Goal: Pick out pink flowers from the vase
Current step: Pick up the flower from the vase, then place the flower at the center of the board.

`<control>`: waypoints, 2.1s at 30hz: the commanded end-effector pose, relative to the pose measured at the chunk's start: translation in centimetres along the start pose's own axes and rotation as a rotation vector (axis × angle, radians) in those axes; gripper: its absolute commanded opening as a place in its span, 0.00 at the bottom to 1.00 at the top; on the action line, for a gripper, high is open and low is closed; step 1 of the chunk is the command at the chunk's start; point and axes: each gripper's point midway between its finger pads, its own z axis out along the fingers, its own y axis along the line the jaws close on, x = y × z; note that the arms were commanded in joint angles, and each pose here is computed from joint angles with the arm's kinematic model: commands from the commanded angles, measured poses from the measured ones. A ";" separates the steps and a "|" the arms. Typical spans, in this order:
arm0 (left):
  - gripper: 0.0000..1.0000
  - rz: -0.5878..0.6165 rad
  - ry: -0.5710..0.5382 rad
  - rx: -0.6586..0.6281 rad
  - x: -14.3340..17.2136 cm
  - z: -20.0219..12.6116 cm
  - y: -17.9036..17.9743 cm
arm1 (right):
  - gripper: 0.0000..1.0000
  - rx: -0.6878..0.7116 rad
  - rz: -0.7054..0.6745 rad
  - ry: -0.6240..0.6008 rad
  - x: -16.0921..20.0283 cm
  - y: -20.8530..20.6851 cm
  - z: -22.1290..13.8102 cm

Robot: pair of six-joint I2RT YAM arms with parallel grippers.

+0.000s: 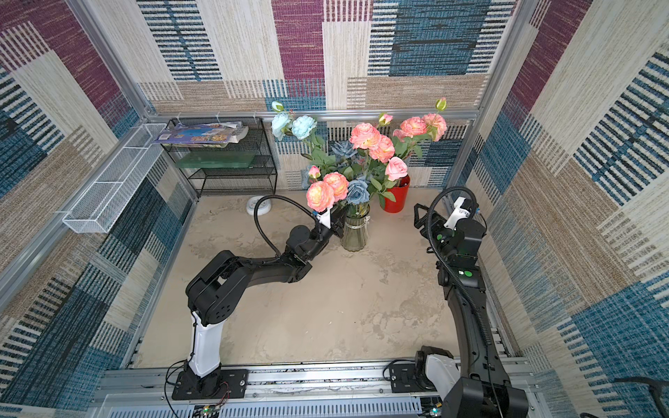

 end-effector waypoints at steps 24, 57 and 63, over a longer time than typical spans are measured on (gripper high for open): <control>0.08 0.073 -0.008 0.022 -15.4 1.2 -0.3 | 0.90 0.006 -0.018 -0.048 -0.8 0.1 -0.8; 0.00 -0.409 0.314 0.718 -31.0 -10.0 -5.1 | 0.87 -0.897 -0.648 0.022 8.2 35.0 -10.1; 0.00 -0.389 0.361 0.841 -29.9 -11.1 -8.3 | 0.69 -0.892 -0.637 0.034 9.3 35.0 -8.8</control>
